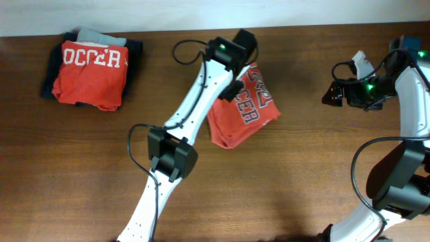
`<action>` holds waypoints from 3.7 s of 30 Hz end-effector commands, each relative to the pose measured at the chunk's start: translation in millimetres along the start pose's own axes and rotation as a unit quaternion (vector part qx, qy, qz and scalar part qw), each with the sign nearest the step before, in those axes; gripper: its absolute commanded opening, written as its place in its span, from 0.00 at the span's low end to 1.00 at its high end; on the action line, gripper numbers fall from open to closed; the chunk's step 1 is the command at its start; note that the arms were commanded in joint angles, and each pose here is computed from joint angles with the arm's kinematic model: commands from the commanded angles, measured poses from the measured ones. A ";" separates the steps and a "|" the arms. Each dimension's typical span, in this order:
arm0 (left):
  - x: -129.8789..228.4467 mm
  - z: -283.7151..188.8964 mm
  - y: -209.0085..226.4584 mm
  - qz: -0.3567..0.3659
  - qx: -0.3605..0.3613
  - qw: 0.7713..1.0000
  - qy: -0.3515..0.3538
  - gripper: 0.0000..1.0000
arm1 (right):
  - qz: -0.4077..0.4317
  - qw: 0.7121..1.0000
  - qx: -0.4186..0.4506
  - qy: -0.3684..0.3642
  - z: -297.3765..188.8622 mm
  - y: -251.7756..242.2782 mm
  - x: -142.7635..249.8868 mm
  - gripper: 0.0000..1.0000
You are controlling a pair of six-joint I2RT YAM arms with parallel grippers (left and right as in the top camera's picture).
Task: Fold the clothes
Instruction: 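Lift the folded shirt with the left gripper and carry it left onto the stack, then release the shirt on the stack and press it flat with the left gripper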
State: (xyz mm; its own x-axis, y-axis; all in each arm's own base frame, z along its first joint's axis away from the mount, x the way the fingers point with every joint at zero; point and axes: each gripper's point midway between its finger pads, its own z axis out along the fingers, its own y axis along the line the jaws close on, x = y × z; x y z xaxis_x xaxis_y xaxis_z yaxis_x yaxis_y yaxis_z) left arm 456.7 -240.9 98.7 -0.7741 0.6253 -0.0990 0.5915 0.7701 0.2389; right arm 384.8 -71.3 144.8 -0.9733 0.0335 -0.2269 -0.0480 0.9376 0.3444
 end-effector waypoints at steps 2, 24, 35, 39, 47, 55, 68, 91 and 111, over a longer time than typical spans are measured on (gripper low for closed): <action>7.1 -20.5 65.1 -0.018 -0.073 0.997 -0.012 0.00 | -0.006 1.000 0.007 -0.005 -4.2 -0.9 -2.8 0.99; 62.9 -34.2 246.8 -0.209 -0.127 0.968 -0.057 0.00 | -0.006 1.000 0.007 -0.005 -4.2 -0.9 -2.8 0.99; 103.2 -62.6 310.0 -0.288 -0.110 0.945 -0.108 0.00 | -0.006 1.000 0.007 -0.005 -4.2 -0.9 -2.8 0.99; 126.2 -59.4 337.5 -0.351 -0.106 0.923 -0.115 0.00 | -0.006 1.000 0.007 -0.005 -4.2 -0.8 -2.8 0.99; 167.2 -53.6 373.2 -0.456 -0.074 0.877 -0.130 0.00 | -0.006 1.000 0.007 -0.005 -4.2 -0.9 -2.8 0.99; 204.7 -47.3 394.0 -0.520 -0.070 0.843 -0.118 0.00 | -0.006 1.000 0.007 -0.005 -4.2 -0.8 -2.8 0.99; 229.6 14.1 390.0 -0.580 -0.070 0.810 -0.050 0.00 | -0.006 1.000 0.007 -0.005 -4.2 -0.8 -2.8 0.99; 231.2 -65.5 425.4 -0.616 -0.085 0.766 -0.163 0.99 | -0.006 1.000 0.007 -0.005 -4.2 -0.9 -2.8 0.99; 122.1 -4.7 385.5 -0.537 0.213 0.768 -0.274 0.00 | -0.006 1.000 0.007 -0.005 -4.2 -0.8 -2.8 0.99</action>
State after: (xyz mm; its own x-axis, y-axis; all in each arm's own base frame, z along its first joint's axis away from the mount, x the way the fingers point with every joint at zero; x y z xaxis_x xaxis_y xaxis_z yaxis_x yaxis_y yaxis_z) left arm 586.3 136.0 215.4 -0.6871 -0.5188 -0.5086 -0.2126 0.8130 -0.5421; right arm 384.8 -71.2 144.8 -0.9735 0.0343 -0.2263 -0.0472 0.9375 0.3447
